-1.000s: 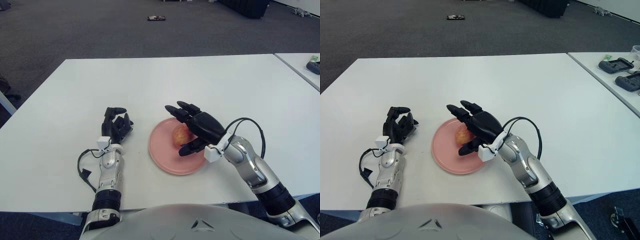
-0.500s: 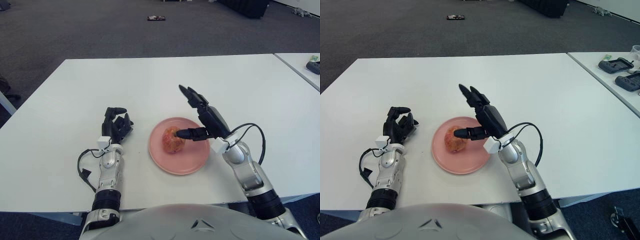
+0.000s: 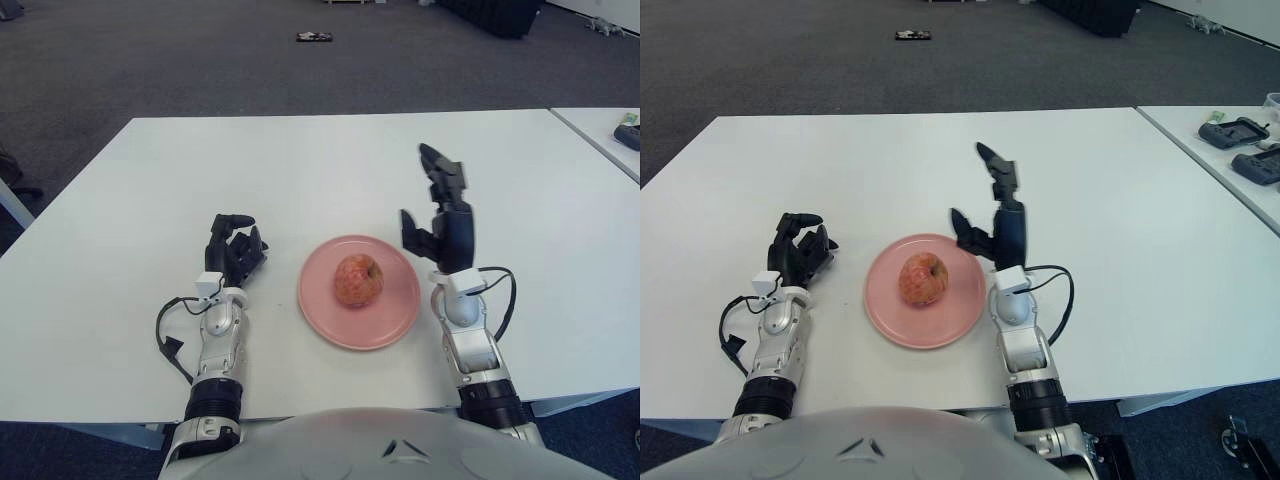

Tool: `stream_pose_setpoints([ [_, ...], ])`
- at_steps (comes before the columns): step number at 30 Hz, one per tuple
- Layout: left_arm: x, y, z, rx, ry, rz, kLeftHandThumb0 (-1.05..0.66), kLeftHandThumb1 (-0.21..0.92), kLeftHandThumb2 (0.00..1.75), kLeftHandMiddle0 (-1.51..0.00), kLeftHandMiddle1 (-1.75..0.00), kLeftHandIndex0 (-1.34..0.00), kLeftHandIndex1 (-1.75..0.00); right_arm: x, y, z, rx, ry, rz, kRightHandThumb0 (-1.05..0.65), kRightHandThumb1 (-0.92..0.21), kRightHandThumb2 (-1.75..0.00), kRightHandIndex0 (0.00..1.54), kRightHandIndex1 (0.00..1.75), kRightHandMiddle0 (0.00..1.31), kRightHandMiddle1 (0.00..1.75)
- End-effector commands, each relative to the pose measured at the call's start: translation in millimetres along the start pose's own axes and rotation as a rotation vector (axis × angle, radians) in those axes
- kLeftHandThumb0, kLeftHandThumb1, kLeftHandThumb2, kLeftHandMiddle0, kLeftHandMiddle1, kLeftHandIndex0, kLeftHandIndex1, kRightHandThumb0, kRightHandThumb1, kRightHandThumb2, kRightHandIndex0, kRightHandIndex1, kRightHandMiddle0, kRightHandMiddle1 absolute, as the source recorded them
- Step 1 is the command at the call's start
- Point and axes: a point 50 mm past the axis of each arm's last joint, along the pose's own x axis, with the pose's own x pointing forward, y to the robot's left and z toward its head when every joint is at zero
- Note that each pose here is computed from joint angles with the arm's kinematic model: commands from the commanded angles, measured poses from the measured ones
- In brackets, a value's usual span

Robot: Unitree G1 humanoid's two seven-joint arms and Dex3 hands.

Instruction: Put the apple into the plate.

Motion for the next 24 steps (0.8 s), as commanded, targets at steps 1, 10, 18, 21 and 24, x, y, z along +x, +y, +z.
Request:
stream_pose_setpoints([
  [1,-9.8,5.2,-17.5,0.005,0.093,0.013,-0.39,0.65,0.91,-0.72,-1.75,-0.36,-1.75,1.1,-2.4,-1.3,0.049,-0.037,-0.109,-0.53,-0.76,-0.9,0.15,0.78,0.08,1.28],
  [10,-9.1,4.9,-17.6,0.032,0.088,0.019,-0.39,0.64,0.91,-0.72,-1.75,-0.36,-1.75,2.4,-25.9,-14.9,0.038,-0.023,-0.266,-0.37,-0.87,-0.62,0.25,0.9,0.2,1.65],
  [18,-8.6,4.5,-17.4,0.037,0.085,0.017,-0.39,0.65,0.91,-0.71,-1.75,-0.36,-1.75,-5.6,-45.7,-31.0,-0.078,0.061,-0.261,-0.36,-0.83,-0.66,0.4,0.98,0.25,1.74],
  [21,-8.5,4.3,-17.2,0.028,0.085,0.015,-0.39,0.65,0.9,-0.71,-1.75,-0.36,-1.75,-6.2,-46.3,-33.2,-0.147,0.086,-0.239,-0.36,-0.84,-0.64,0.43,1.01,0.24,1.74],
  [24,-8.4,4.2,-17.1,0.017,0.087,0.015,-0.39,0.66,0.89,-0.71,-1.75,-0.35,-1.75,-5.6,-45.9,-33.5,-0.207,0.091,-0.204,-0.36,-0.83,-0.65,0.46,1.05,0.25,1.75],
])
